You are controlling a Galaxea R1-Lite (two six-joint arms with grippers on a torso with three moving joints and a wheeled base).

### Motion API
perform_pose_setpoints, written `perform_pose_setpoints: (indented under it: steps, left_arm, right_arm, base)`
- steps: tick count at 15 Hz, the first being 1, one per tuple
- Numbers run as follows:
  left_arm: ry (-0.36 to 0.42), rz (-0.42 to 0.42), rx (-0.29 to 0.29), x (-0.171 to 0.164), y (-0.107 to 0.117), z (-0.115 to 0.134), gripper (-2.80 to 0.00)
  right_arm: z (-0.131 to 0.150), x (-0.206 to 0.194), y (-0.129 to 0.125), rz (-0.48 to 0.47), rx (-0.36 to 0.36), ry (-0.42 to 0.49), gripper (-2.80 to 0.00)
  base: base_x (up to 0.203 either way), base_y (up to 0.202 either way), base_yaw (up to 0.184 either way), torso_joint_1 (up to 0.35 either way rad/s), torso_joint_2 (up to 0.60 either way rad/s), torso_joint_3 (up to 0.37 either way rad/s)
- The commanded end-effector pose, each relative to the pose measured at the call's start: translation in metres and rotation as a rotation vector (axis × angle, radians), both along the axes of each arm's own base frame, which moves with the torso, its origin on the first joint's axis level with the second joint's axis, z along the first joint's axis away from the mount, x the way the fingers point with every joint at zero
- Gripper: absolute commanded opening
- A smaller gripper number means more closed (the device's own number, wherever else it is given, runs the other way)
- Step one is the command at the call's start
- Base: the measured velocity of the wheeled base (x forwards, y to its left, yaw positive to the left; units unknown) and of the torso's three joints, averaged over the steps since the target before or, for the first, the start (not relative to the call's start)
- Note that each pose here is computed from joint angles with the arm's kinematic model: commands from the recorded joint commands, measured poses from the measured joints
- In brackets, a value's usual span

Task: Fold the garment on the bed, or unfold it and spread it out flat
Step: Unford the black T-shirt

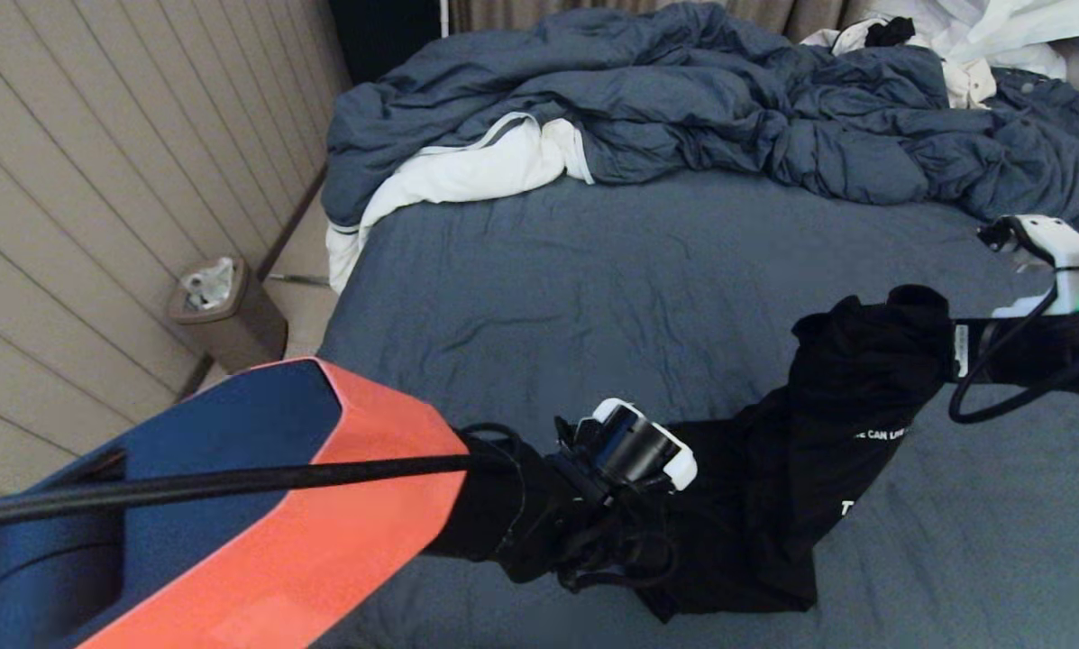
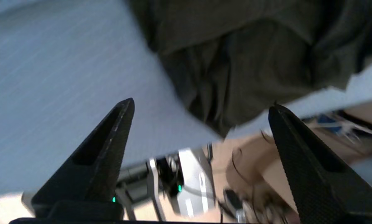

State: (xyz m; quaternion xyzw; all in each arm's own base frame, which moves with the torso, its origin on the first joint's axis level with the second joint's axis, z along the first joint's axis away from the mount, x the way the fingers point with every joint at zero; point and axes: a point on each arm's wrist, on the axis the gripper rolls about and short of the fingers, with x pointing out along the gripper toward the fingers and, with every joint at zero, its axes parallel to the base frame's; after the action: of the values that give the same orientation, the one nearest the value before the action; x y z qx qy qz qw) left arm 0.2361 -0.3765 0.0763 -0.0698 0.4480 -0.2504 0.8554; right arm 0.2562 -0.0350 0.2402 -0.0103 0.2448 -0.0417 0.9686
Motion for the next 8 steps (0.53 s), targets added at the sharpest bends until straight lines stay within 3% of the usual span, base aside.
perform_pose_setpoints:
  steps: [1, 4, 8]
  left_arm:
    - [-0.022, 0.009, 0.045, -0.002, -0.02, -0.026, 0.0]
    - [-0.11, 0.076, 0.088, 0.003, -0.037, -0.04, 0.0]
    - [-0.135, 0.103, 0.087, 0.011, -0.048, -0.043, 0.0]
  right_arm:
    - [-0.001, -0.004, 0.001, 0.007, 0.003, 0.002, -2.8]
    - [-0.006, -0.009, 0.003, 0.028, 0.016, 0.015, -2.8]
    - [-0.011, -0.011, 0.002, 0.038, 0.023, 0.03, -2.8]
  base:
    - [0.0, 0.0, 0.0, 0.0, 0.0, 0.0]
    - [0.0, 0.0, 0.0, 0.0, 0.0, 0.0]
    - [0.0, 0.0, 0.0, 0.0, 0.0, 0.0]
